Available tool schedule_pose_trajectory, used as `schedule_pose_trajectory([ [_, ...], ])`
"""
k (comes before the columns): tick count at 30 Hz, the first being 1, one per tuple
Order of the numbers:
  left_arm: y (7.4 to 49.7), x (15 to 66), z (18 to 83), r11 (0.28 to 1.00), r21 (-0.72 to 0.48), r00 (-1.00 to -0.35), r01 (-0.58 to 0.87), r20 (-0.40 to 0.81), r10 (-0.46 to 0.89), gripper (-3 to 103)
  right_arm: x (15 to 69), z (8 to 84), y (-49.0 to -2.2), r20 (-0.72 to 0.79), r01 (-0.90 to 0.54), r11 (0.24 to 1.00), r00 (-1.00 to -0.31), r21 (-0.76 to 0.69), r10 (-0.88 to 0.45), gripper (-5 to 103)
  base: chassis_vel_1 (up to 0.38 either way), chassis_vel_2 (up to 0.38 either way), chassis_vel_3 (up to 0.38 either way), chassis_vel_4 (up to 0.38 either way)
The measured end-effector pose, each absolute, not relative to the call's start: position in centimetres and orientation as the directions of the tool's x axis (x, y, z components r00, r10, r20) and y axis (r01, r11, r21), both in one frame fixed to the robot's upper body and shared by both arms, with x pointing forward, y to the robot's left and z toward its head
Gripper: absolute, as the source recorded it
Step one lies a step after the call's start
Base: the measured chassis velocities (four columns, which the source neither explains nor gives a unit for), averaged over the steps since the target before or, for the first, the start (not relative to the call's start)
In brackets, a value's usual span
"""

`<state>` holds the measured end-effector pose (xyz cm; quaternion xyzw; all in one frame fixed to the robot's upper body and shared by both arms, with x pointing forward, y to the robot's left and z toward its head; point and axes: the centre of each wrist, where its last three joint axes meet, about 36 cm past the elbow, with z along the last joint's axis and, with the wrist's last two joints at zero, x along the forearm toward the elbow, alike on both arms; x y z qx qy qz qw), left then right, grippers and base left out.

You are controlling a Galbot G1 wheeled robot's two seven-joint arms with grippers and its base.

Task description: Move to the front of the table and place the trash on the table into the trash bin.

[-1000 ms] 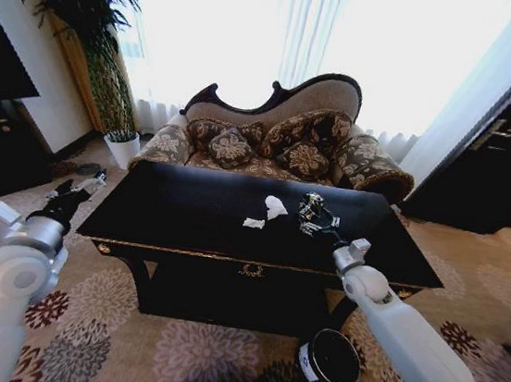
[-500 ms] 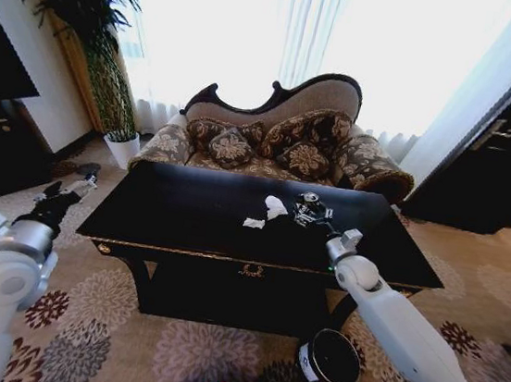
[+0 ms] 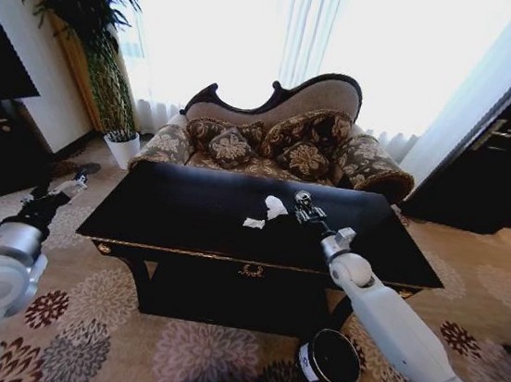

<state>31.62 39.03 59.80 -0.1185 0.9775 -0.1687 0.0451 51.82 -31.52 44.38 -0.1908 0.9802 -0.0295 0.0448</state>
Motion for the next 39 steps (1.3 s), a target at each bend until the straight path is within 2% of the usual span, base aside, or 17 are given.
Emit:
schedule_pose_trajectory([
  [7, 38.9, 31.3, 60.0, 0.914, -0.341, -0.966, -0.218, -0.055, -0.251, 100, 49.8, 44.0, -32.2, -0.083, -0.387, 0.922, -0.918, -0.024, -0.387, 1, 0.0, 0.0, 0.0, 0.0],
  [20, 38.7, 30.9, 60.6, 0.91, -0.358, -0.965, -0.208, -0.08, -0.252, 100, 45.4, 46.1, -35.6, -0.139, -0.346, 0.938, -0.931, 0.029, -0.339, 0, 0.0, 0.0, 0.0, 0.0],
  [28, 38.6, 31.6, 60.5, 0.901, -0.389, -0.966, -0.191, -0.09, -0.244, 100, 40.6, 46.6, -37.2, -0.118, -0.298, 0.954, -0.949, 0.029, -0.292, 0, 0.0, 0.0, 0.0, 0.0],
  [39, 39.0, 33.3, 59.9, 0.889, -0.432, -0.97, -0.155, -0.105, -0.22, 100, 35.4, 47.6, -38.4, -0.206, -0.278, 0.958, -0.944, 0.068, -0.259, 0, 0.0, 0.0, 0.0, 0.0],
])
